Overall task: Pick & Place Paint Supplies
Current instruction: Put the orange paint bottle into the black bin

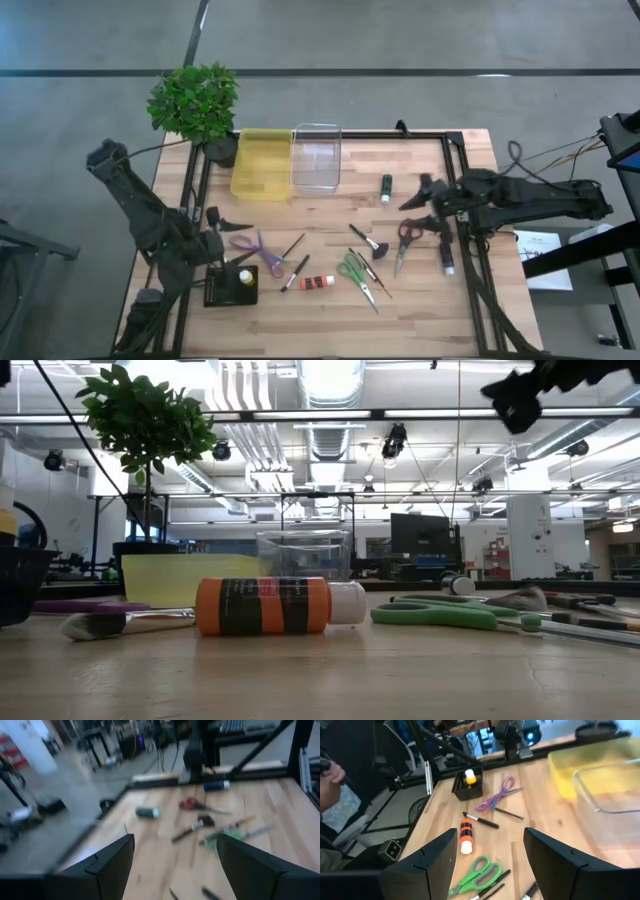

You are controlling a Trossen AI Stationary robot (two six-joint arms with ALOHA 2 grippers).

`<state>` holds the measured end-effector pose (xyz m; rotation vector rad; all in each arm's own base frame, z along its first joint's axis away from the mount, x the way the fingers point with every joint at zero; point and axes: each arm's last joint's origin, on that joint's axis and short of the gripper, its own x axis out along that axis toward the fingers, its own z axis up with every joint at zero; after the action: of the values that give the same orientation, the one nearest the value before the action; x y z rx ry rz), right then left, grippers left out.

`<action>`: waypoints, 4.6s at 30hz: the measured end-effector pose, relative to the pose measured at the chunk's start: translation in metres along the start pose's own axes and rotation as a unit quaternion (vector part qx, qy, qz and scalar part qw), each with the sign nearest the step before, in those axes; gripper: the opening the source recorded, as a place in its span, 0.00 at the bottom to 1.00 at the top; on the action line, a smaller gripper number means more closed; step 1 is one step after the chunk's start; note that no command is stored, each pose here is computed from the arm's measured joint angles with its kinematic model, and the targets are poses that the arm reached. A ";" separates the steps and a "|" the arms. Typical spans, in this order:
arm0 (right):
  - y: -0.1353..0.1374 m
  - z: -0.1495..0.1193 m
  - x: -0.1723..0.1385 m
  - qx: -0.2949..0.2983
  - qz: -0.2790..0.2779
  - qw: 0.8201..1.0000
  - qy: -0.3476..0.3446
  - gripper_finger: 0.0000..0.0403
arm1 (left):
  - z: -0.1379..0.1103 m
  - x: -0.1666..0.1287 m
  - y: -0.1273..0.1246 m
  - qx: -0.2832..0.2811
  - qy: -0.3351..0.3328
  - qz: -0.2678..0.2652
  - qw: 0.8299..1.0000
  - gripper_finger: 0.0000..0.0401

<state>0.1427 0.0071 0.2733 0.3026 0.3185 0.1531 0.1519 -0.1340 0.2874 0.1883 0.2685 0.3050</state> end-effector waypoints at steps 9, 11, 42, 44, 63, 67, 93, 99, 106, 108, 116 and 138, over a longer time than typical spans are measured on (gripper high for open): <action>0.004 -0.009 0.042 0.006 0.035 0.999 0.019 0.57 | 0.001 0.044 0.003 0.014 0.042 -0.060 0.997 0.72; 0.012 -0.003 0.041 0.001 0.052 0.999 0.011 0.57 | -0.006 0.059 -0.001 0.010 0.067 -0.064 0.996 0.72; 0.038 -0.002 0.028 -0.011 0.062 0.998 0.001 0.57 | -0.086 0.157 -0.087 -0.036 0.245 -0.190 0.950 0.72; 0.038 -0.002 0.028 -0.012 0.063 0.998 0.001 0.57 | -0.088 0.157 -0.088 -0.046 0.252 -0.192 0.947 0.72; 0.038 0.000 0.024 -0.010 0.069 0.998 -0.006 0.57 | -0.108 0.164 -0.096 -0.057 0.286 -0.188 0.938 0.72; 0.038 0.000 0.024 -0.010 0.070 0.997 -0.007 0.57 | -0.108 0.164 -0.096 -0.058 0.287 -0.188 0.938 0.72; 0.038 -0.002 0.025 -0.008 0.068 0.998 -0.002 0.57 | -0.113 0.169 -0.101 -0.058 0.291 -0.181 0.938 0.72; 0.038 -0.002 0.025 -0.008 0.068 0.998 -0.001 0.57 | -0.110 0.173 -0.100 -0.058 0.275 -0.180 0.943 0.72; 0.038 -0.002 0.025 -0.008 0.068 0.998 -0.001 0.57 | -0.105 0.179 -0.097 -0.053 0.257 -0.179 0.948 0.72; 0.038 -0.002 0.025 -0.008 0.068 0.998 -0.001 0.57 | -0.105 0.180 -0.096 -0.054 0.257 -0.178 0.948 0.72; 0.038 -0.002 0.025 -0.010 0.068 0.998 -0.001 0.57 | -0.101 0.182 -0.098 -0.063 0.239 -0.188 0.951 0.72; 0.038 -0.002 0.024 -0.008 0.069 0.998 0.001 0.57 | -0.057 0.256 -0.119 0.044 0.348 -0.184 0.918 0.72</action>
<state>0.1609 0.0479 0.2762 0.3093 0.2975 0.2910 0.4027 -0.1559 0.1477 0.1083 1.0146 -0.0290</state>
